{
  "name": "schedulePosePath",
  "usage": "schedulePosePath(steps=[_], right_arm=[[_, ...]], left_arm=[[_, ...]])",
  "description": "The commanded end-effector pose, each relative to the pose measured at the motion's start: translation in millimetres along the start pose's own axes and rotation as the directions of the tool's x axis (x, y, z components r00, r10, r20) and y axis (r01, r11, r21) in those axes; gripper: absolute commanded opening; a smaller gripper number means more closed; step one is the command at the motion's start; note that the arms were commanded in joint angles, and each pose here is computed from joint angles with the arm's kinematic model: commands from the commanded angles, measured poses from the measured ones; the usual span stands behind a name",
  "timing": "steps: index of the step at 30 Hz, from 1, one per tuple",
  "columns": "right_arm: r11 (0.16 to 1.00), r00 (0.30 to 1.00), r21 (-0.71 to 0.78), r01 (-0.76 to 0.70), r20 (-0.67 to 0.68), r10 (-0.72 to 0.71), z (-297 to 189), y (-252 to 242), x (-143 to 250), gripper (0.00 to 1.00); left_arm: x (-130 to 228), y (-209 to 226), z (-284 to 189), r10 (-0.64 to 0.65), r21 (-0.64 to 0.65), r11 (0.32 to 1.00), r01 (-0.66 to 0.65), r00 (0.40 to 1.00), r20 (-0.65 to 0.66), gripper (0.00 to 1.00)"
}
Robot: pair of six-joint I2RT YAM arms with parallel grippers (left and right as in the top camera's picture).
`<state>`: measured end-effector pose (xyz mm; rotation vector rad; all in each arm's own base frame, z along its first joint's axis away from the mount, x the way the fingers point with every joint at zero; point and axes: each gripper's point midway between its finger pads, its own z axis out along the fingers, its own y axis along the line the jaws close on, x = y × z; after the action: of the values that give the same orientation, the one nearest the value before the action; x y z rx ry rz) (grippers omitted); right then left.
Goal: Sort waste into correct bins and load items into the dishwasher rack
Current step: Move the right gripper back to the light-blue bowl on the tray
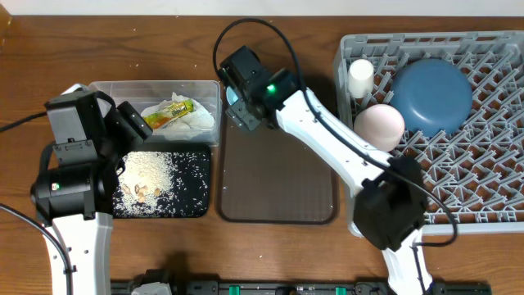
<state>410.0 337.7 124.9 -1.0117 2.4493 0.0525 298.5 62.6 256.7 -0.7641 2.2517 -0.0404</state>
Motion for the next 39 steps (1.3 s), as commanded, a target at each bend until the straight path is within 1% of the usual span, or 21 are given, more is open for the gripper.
schedulePosePath(steps=[1, 3, 5, 6, 7, 8, 9, 12, 13, 17, 21, 24, 27, 29, 34, 39], right_arm=[[0.986, 0.991, -0.096, 0.137, 0.022, -0.136, 17.2, 16.6, -3.0, 0.74], [0.975, 0.983, -0.13, 0.18, 0.04, -0.176, 24.6, 21.7, -4.5, 0.7], [0.976, 0.984, -0.126, 0.177, 0.044, -0.172, 31.2, 19.5, -5.5, 0.68], [0.977, 0.985, -0.125, 0.173, 0.042, -0.169, 36.4, 17.8, -4.7, 0.64], [0.978, 0.985, -0.122, 0.17, 0.045, -0.166, 37.8, 15.0, -5.4, 0.56], [0.979, 0.986, -0.123, 0.164, 0.041, -0.161, 43.9, 11.9, -3.8, 0.42], [0.98, 0.987, -0.123, 0.159, 0.044, -0.154, 45.8, 8.8, -4.4, 0.32], [0.98, 0.99, -0.14, 0.139, 0.037, -0.135, 55.1, 1.5, -0.5, 0.22], [0.98, 0.991, -0.151, 0.13, 0.033, -0.126, 58.1, -1.0, 1.5, 0.21], [0.969, 0.994, -0.224, 0.103, 0.042, -0.096, 64.0, -3.1, 4.3, 0.24], [0.944, 0.991, -0.304, 0.129, 0.08, -0.109, 68.3, 1.2, 2.9, 0.28], [0.944, 0.991, -0.306, 0.126, 0.072, -0.109, 71.1, -0.5, 5.8, 0.3], [0.939, 0.988, -0.307, 0.154, 0.074, -0.137, 72.4, 0.4, 7.6, 0.31], [0.934, 0.985, -0.314, 0.174, 0.077, -0.157, 73.5, 4.3, 9.1, 0.33], [0.923, 0.978, -0.322, 0.209, 0.064, -0.199, 78.3, 11.2, 19.0, 0.33], [0.923, 0.979, -0.326, 0.203, 0.045, -0.199, 84.6, 11.5, 26.5, 0.34]], left_arm=[[-4.3, 2.2, -1.3, 0.001, -0.012, 1.0, -0.001, 1.0, 0.011, 0.88], [-4.2, 2.1, -1.3, 0.001, -0.012, 1.0, -0.001, 1.0, 0.011, 0.88], [-4.3, 2.1, -1.3, 0.001, -0.012, 1.0, -0.001, 1.0, 0.011, 0.88], [-4.3, 2.2, -1.3, 0.001, -0.012, 1.0, -0.001, 1.0, 0.011, 0.88], [-4.3, 2.1, -1.3, 0.001, -0.012, 1.0, -0.001, 1.0, 0.011, 0.88], [-4.3, 2.2, -1.3, 0.001, -0.012, 1.0, -0.001, 1.0, 0.011, 0.88], [-4.3, 2.1, -1.3, 0.001, -0.012, 1.0, -0.001, 1.0, 0.011, 0.88], [-4.3, 2.1, -1.3, 0.001, -0.012, 1.0, -0.001, 1.0, 0.011, 0.88], [-4.3, 2.1, -1.3, 0.001, -0.012, 1.0, -0.001, 1.0, 0.011, 0.88], [-4.3, 2.1, -1.3, 0.001, -0.012, 1.0, -0.001, 1.0, 0.011, 0.88], [-4.3, 2.2, -1.3, 0.001, -0.012, 1.0, -0.001, 1.0, 0.011, 0.88], [-4.3, 2.2, -1.3, 0.001, -0.012, 1.0, -0.001, 1.0, 0.011, 0.88], [-4.3, 2.2, -1.3, 0.001, -0.012, 1.0, -0.001, 1.0, 0.011, 0.88], [-4.3, 2.1, -1.3, 0.001, -0.012, 1.0, -0.001, 1.0, 0.011, 0.88], [-4.3, 2.2, -1.3, 0.001, -0.012, 1.0, -0.001, 1.0, 0.011, 0.88], [-4.3, 2.2, -1.3, 0.001, -0.012, 1.0, -0.001, 1.0, 0.011, 0.88]])
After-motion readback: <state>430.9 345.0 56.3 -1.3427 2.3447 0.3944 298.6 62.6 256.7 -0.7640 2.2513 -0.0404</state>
